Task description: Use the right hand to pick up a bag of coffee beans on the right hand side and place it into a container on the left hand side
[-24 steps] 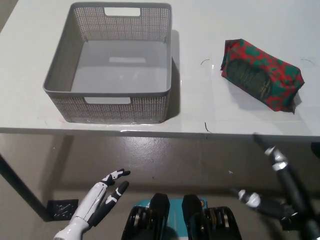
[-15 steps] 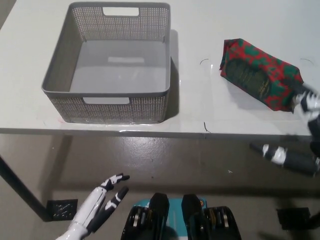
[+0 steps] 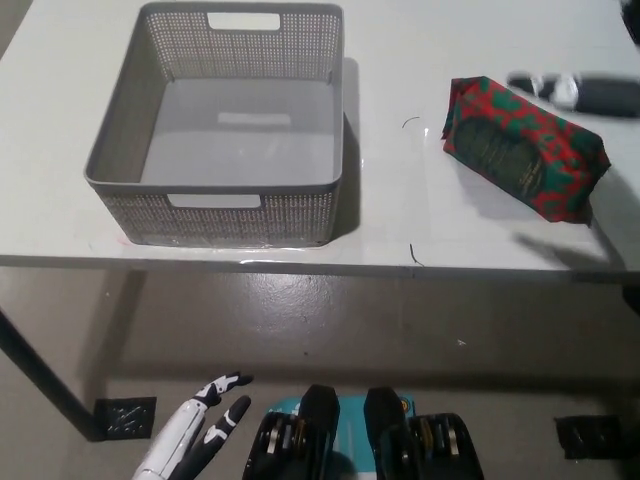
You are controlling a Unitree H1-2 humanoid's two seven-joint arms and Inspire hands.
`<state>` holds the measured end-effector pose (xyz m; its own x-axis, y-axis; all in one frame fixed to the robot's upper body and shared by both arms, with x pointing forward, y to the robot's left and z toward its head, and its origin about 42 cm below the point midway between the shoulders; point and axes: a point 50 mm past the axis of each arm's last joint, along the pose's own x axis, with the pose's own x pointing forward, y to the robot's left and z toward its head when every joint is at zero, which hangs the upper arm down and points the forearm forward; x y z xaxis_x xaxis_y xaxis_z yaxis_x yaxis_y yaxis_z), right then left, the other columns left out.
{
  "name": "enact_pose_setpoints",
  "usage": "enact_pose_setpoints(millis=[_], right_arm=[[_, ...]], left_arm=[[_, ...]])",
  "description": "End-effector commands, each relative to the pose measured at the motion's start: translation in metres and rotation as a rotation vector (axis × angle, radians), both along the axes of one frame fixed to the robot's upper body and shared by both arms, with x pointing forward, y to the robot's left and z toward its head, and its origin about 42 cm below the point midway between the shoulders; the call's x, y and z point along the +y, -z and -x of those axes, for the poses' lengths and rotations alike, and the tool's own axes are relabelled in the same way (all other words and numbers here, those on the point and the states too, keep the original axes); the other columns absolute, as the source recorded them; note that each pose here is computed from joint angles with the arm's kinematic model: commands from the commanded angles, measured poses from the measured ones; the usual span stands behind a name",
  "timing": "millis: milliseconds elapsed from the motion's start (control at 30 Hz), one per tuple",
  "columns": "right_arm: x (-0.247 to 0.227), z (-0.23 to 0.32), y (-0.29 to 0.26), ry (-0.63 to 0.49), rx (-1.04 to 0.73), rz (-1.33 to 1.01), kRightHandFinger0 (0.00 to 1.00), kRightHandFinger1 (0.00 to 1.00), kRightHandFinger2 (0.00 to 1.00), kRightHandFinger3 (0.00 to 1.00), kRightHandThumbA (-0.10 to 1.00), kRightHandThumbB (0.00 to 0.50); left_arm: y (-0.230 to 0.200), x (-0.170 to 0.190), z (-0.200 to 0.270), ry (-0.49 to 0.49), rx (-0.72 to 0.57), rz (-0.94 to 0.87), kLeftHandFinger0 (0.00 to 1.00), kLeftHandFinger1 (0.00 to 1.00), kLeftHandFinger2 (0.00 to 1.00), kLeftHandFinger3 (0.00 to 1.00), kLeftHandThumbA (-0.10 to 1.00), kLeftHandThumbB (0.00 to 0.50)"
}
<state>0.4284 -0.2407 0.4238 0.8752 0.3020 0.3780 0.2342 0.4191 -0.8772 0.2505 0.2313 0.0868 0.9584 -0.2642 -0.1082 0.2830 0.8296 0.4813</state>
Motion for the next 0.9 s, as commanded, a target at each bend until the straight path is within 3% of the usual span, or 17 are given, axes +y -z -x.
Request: enact_pose_setpoints(millis=[0,433,567,867], right_arm=[[0.011,-0.065,-0.075,0.188,0.144,0.099,1.00,1.00,1.00,1.00,0.95,0.500],[0.013,-0.144,-0.034,0.264,0.388,0.091,1.00,1.00,1.00,1.00,0.89,0.500],[0.008,-0.158,-0.013,0.315,0.476,0.109,1.00,1.00,1.00,1.00,0.91,0.500],[-0.010,-0.168,0.037,0.341,0.608,0.035,1.00,1.00,1.00,1.00,0.82,0.500]], left_arm=[[-0.017,0.008,0.005,-0.021,-0.104,0.000,1.00,1.00,1.00,1.00,1.00,0.237],[-0.014,0.009,0.007,-0.020,-0.097,0.005,1.00,1.00,1.00,1.00,1.00,0.214],[-0.016,0.010,0.005,-0.021,-0.098,0.009,1.00,1.00,1.00,1.00,1.00,0.216],[-0.017,0.009,0.002,-0.017,-0.104,0.004,1.00,1.00,1.00,1.00,1.00,0.221]])
